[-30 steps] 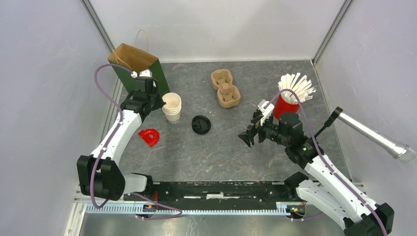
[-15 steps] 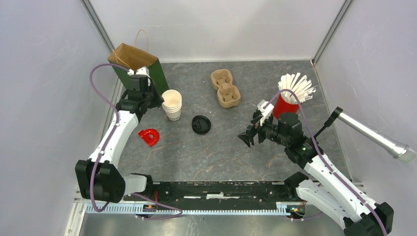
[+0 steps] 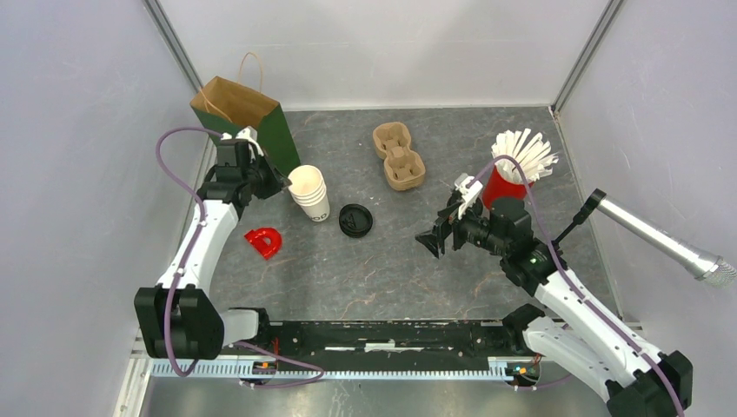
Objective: Pack the takeout coffee
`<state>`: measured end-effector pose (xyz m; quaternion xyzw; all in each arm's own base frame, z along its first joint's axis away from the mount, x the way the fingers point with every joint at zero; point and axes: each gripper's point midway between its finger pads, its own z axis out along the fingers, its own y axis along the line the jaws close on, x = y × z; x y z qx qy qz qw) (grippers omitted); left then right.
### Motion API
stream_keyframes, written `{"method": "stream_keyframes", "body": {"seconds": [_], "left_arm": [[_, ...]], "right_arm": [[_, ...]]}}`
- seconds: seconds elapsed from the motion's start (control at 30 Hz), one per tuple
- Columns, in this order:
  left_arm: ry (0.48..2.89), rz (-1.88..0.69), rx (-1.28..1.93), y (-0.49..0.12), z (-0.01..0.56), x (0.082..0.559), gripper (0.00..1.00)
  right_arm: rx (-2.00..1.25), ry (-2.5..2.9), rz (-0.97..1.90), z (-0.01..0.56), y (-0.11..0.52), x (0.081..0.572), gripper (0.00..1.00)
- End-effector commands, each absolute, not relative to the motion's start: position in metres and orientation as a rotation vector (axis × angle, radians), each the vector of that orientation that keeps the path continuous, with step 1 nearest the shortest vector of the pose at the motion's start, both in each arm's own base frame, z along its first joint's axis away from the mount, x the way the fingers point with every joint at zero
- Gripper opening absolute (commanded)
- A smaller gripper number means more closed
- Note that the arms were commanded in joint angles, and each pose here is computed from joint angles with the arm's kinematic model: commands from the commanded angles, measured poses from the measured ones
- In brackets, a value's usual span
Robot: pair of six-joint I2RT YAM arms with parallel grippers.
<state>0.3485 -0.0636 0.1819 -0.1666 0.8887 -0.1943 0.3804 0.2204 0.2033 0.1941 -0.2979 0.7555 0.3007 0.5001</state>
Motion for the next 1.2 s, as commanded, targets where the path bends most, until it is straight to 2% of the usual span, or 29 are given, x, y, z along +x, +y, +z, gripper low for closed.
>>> {"method": "stream_keyframes", "body": {"seconds": [0.0, 0.2, 0.33, 0.63, 0.8, 0.93, 1.17], "left_arm": [[2.183, -0.633, -0.388, -0.078, 0.213, 0.350, 0.02], [2.197, -0.574, -0.353, -0.072, 0.212, 0.341, 0.02], [2.210, -0.622, -0.359, -0.078, 0.203, 0.332, 0.02], [2.211, -0.602, -0.382, -0.073, 0.188, 0.321, 0.02], [2.208, -0.624, -0.385, -0.076, 0.184, 0.320, 0.02], [2.217, -0.608, -0.374, -0.074, 0.180, 0.318, 0.02], [2.206, -0.610, -0.356, -0.075, 0.183, 0.317, 0.02]], "right_arm": [[-0.597, 1.715, 0.867, 0.226, 0.226, 0.233, 0.97], [-0.423, 1.662, 0.979, 0.261, 0.269, 0.260, 0.93], [-0.381, 1.643, 1.069, 0.270, 0.314, 0.271, 0.88], [-0.256, 1.694, 1.244, 0.251, 0.396, 0.292, 0.81], [-0.250, 1.734, 1.232, 0.234, 0.415, 0.304, 0.77], [-0.272, 1.790, 1.198, 0.215, 0.424, 0.311, 0.70], [-0.226, 1.869, 1.156, 0.188, 0.426, 0.320, 0.66]]}}
